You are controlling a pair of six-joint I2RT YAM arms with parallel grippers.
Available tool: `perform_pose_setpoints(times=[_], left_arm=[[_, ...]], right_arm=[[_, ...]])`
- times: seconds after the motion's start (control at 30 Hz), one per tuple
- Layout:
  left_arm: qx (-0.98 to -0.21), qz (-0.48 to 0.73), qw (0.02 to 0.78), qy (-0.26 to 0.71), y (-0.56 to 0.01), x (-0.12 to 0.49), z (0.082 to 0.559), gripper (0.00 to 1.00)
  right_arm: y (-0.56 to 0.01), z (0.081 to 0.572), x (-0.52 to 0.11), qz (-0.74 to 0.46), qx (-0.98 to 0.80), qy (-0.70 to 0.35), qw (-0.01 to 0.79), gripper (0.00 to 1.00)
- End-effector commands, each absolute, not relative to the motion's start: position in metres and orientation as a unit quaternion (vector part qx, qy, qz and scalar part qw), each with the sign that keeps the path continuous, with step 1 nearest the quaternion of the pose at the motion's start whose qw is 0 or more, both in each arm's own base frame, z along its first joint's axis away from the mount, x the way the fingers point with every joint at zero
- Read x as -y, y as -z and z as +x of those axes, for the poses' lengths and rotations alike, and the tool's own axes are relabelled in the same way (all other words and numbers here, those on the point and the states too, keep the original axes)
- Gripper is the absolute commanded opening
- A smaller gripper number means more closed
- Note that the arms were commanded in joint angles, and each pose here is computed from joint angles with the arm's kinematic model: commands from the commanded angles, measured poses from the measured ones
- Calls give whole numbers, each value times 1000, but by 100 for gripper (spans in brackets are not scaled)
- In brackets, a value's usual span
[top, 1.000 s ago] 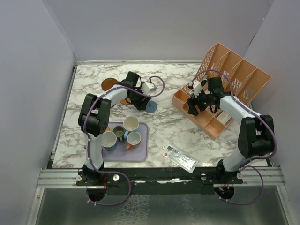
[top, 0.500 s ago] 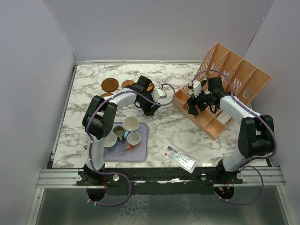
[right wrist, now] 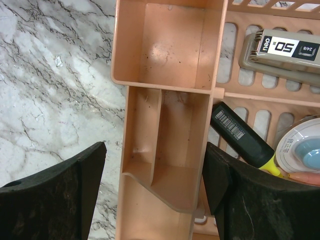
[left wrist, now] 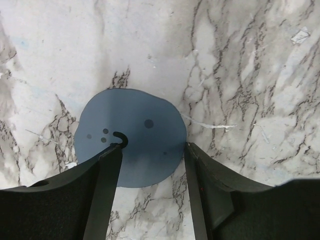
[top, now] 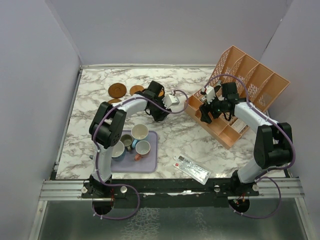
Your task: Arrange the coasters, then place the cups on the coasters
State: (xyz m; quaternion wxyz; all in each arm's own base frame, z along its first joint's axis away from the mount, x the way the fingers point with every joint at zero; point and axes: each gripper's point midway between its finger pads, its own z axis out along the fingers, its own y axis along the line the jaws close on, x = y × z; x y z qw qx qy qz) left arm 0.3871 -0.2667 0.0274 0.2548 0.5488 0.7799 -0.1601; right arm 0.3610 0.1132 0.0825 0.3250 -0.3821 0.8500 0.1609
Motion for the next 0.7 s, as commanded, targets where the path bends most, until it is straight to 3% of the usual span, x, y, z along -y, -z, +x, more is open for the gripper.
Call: perform_pose_setpoints(times=[0.0,0.43,0.67], left_arm=[[-800,526,248,144,-18,254,402,55],[-820,496,253,131,-13,242,424,50],[-821,492,257,137,-14,247,430,53]], right_arm=[[-92,362,-114,-387,-845,-164,330,76],[-91,362,-115,-387,-845,-166,329,76],[-93,362,-114,-387,-845,-163,331,76]])
